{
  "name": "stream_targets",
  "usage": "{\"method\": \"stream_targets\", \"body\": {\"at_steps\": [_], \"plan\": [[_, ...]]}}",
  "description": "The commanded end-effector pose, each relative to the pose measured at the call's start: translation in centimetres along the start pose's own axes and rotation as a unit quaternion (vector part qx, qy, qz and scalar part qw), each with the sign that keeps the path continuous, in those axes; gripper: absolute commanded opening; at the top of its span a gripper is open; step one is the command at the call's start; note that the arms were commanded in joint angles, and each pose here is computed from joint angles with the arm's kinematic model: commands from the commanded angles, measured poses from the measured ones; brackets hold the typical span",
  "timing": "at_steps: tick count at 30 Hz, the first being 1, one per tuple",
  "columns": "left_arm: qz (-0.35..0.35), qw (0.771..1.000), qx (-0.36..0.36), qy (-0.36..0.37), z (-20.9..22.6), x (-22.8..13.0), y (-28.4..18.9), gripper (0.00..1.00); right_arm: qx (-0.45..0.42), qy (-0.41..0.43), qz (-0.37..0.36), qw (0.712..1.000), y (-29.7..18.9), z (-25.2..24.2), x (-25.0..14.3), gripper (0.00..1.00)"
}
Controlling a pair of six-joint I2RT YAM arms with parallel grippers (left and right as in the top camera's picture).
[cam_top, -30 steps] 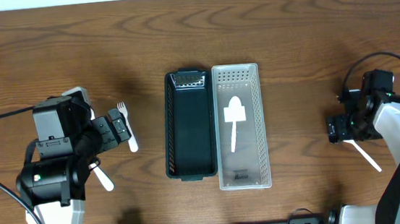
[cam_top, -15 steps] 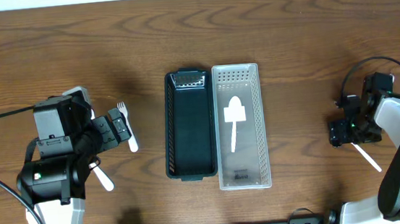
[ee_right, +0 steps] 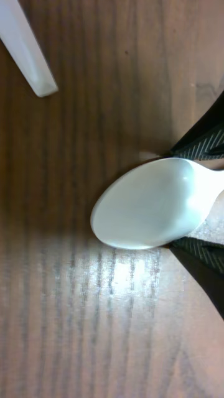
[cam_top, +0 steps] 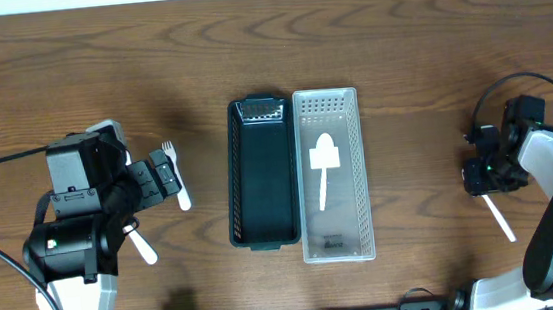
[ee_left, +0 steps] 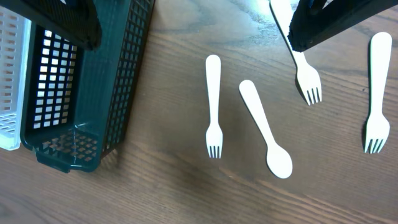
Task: Pack container
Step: 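Lower the right gripper and grasp another white spoon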
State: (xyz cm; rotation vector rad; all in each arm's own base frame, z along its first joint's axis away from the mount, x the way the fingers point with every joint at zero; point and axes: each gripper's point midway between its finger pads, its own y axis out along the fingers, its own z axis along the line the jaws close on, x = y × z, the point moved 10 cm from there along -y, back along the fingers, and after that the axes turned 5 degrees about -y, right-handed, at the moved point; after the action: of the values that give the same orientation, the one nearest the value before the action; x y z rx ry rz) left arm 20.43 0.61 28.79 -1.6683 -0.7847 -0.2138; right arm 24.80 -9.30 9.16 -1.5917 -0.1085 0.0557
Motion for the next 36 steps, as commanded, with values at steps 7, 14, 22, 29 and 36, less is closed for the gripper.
{"method": "stream_targets", "body": {"at_steps": [7, 14, 22, 29, 36], "plan": [[-0.007, 1.000, 0.000, 0.004, -0.1, 0.4, -0.3, 0.98, 0.016, 0.015, 0.009, 1.000, 2.4, 0.1, -0.3, 0.35], [-0.007, 1.000, 0.000, 0.004, -0.1, 0.4, -0.3, 0.98, 0.031, 0.015, -0.005, 0.999, 2.4, 0.3, -0.1, 0.16], [-0.007, 1.000, 0.000, 0.004, -0.1, 0.4, -0.3, 0.98, 0.036, 0.016, -0.003, 0.999, 2.4, 0.4, -0.2, 0.21], [-0.007, 1.000, 0.000, 0.004, -0.1, 0.4, -0.3, 0.98, 0.041, 0.016, 0.007, 0.999, 2.4, 0.5, -0.5, 0.44], [-0.007, 1.000, 0.000, 0.004, -0.1, 0.4, -0.3, 0.98, 0.026, 0.016, 0.034, 0.999, 2.4, 0.5, -1.1, 0.35]]}}
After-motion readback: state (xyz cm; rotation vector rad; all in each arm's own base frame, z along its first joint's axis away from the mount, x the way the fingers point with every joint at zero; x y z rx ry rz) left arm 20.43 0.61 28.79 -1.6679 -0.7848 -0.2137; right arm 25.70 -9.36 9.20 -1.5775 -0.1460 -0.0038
